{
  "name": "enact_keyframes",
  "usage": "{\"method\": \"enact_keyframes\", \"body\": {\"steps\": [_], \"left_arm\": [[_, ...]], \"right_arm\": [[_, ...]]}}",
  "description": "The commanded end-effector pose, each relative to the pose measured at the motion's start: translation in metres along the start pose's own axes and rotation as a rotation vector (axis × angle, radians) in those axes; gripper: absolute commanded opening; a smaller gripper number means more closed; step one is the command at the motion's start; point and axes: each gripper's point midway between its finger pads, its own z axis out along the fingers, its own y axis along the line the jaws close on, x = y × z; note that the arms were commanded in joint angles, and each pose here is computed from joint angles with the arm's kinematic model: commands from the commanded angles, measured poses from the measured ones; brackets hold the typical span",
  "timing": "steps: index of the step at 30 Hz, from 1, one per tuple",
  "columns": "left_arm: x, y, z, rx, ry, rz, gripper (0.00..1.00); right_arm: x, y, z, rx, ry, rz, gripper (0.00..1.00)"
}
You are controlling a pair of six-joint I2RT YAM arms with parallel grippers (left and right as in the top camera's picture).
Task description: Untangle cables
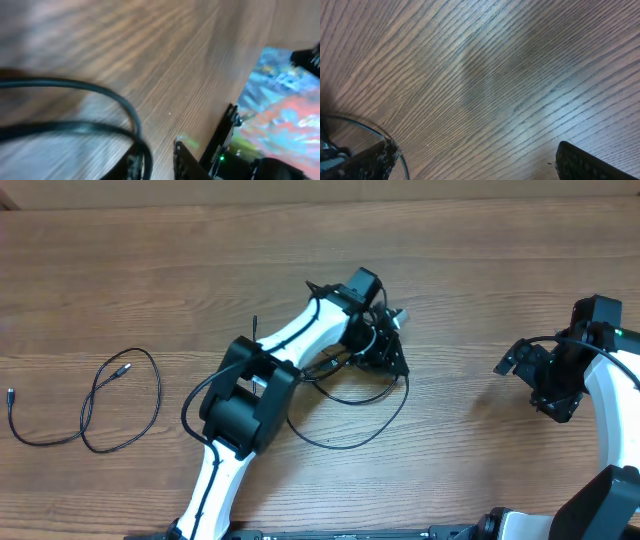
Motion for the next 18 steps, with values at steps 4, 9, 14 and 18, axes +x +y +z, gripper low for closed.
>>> {"method": "enact_keyframes", "body": {"steps": [4, 9, 14, 18], "left_arm": [[-0.021, -0.013, -0.066, 0.050, -0.131, 0.056, 0.04], [-0.031, -0.041, -0.126, 0.071, -0.260, 0.149, 0.04], [-0.030, -0.059, -0.160, 0.066, -0.332, 0.192, 0.35], [-0.028, -0.056, -0.156, 0.047, -0.320, 0.177, 0.50]], "right_arm": [[-0.001, 0.002, -0.001, -0.003, -0.004, -0.003, 1.00], [-0.001, 0.002, -0.001, -0.003, -0.004, -0.003, 1.00], [-0.001, 0.002, -0.001, -0.003, -0.004, -0.003, 1.00], [0.000, 0.002, -0.001, -0.003, -0.004, -0.003, 1.00]]}}
